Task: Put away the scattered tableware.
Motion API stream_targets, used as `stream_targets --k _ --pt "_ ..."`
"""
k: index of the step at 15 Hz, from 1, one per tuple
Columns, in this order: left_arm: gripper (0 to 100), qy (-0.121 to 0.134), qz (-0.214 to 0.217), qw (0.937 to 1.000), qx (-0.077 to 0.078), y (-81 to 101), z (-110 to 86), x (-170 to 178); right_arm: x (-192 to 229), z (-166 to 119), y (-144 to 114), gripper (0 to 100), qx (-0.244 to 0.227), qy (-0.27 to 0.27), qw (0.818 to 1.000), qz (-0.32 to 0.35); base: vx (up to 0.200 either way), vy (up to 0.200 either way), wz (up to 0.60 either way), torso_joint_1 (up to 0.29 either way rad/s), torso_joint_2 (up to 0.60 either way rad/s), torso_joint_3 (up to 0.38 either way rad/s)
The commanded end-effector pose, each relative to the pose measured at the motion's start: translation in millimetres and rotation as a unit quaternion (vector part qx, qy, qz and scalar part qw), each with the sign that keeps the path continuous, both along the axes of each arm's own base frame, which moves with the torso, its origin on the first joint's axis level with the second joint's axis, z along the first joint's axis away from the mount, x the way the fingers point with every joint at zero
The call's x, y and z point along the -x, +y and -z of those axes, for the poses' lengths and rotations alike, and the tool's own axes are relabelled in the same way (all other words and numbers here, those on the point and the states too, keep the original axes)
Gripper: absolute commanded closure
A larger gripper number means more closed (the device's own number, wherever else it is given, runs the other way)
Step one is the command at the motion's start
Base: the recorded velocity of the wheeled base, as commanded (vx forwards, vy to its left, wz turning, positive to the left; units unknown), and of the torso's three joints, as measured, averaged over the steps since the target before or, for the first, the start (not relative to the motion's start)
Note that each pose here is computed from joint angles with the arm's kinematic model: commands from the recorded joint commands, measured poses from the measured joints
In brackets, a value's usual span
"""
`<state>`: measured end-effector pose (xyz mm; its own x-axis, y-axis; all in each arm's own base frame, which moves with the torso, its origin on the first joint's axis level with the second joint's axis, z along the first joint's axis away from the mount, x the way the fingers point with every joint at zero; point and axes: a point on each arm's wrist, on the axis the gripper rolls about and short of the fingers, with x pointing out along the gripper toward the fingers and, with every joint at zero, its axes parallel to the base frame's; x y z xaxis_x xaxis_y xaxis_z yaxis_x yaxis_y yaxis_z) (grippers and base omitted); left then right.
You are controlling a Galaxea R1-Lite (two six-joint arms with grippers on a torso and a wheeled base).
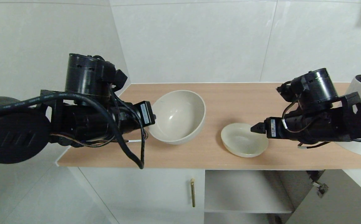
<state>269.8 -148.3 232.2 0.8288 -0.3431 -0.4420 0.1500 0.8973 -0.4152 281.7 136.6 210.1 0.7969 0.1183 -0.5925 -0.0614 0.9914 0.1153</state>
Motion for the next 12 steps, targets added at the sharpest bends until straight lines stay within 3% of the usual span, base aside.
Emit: stream_targets --k 1,7,8,12 --pt "100 -0.006 0.0 1.0 0.004 1.6 -4.1 3 -15 23 6 0 0.016 0.031 0.999 0.003 0.0 0.0 0.0 0.0 0.0 0.0" --pt "100 -0.008 0.0 1.0 0.004 2.0 -5.0 4 -34 43 4 0 0.027 0.032 0.999 0.029 0.0 0.0 0.0 0.0 0.0 0.0" --pt "100 -0.008 0.0 1.0 0.004 2.0 -5.0 4 -34 42 4 100 0.025 0.031 0.999 0.029 0.0 0.0 0.0 0.0 0.0 0.0" --pt "100 -0.007 0.0 1.0 0.005 2.4 -5.4 5 -33 37 4 100 0.009 0.021 0.999 0.034 0.0 0.0 0.0 0.0 0.0 0.0"
